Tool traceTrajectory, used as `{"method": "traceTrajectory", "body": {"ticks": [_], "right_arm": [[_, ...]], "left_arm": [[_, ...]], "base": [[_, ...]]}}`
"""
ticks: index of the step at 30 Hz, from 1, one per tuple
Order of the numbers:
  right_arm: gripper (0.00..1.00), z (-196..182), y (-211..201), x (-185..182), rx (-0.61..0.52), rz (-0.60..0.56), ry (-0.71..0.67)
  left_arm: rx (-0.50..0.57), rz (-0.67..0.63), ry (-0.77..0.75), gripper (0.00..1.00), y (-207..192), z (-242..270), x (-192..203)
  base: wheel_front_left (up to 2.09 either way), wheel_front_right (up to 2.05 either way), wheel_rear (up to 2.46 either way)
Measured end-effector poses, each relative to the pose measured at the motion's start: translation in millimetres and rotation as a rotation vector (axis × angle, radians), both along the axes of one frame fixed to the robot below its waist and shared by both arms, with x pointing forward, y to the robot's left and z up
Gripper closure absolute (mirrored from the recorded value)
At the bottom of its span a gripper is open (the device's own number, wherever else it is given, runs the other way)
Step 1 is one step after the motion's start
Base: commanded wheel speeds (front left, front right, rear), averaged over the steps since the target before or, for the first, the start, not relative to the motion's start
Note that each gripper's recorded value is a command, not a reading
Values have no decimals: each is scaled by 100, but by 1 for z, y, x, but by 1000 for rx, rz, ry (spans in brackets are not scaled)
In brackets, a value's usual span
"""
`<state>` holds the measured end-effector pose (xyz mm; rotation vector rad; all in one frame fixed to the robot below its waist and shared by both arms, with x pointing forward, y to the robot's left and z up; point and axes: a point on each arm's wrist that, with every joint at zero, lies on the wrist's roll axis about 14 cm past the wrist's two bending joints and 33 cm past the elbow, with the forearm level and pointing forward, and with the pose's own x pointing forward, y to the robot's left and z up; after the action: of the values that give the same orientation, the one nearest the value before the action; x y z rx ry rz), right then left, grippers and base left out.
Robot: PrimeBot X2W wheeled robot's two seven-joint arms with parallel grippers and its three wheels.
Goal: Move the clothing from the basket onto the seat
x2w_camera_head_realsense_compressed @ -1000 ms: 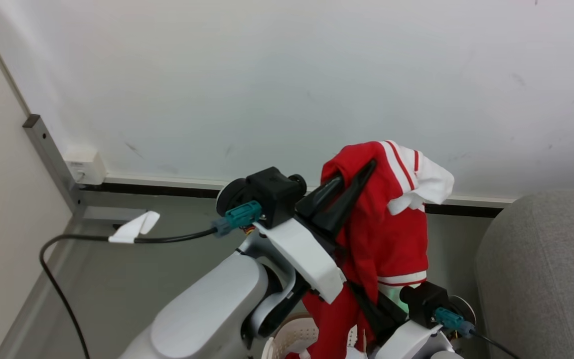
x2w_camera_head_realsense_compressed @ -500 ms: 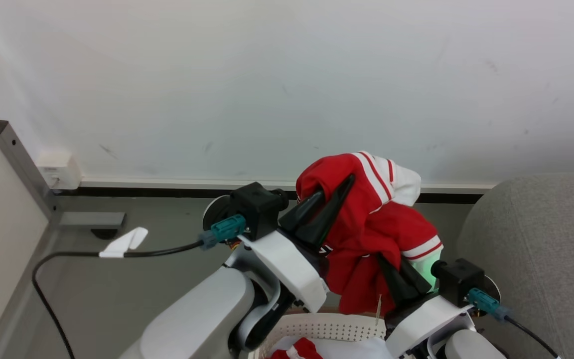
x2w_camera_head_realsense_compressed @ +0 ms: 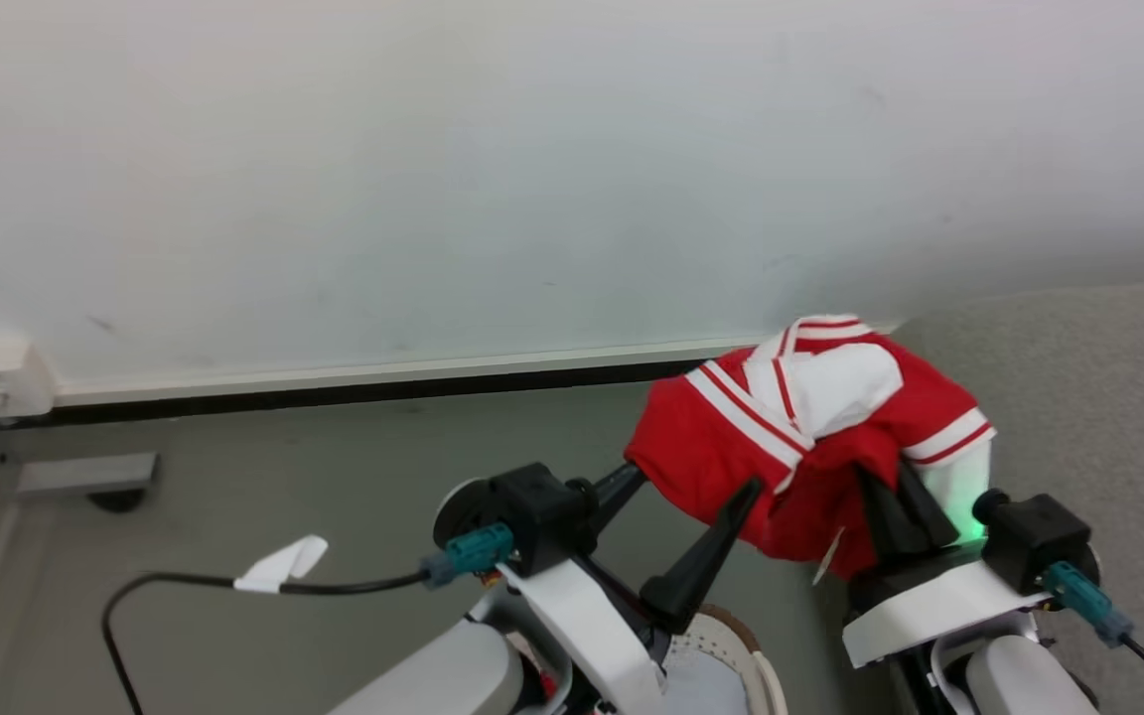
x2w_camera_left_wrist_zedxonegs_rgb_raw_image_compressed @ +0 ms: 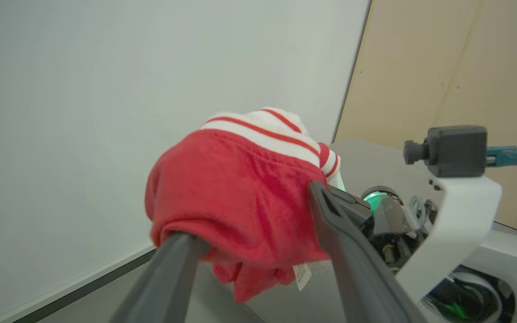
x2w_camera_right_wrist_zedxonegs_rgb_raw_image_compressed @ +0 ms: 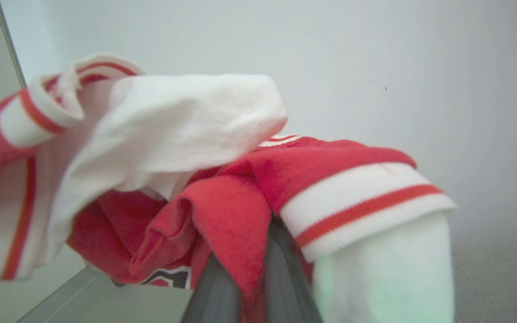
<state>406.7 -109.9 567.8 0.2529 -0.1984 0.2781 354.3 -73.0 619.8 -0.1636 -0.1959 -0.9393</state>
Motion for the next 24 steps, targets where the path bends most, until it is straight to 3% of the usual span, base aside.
{"method": "traceTrajectory", "body": {"ticks": [10, 19, 24], "right_arm": [[100, 14, -97, -24, 29, -274, -50], [100, 22, -188, -76, 15, -539, -85], [100, 15, -211, -103, 8, -627, -64]], "left_arm": [[22, -210, 50, 0, -51, -26, -33], [53, -382, 57, 0, -95, -41, -60], [61, -440, 55, 0, -112, -47, -66]], "base": [[0, 0, 0], [0, 0, 0], [0, 0, 0]]}}
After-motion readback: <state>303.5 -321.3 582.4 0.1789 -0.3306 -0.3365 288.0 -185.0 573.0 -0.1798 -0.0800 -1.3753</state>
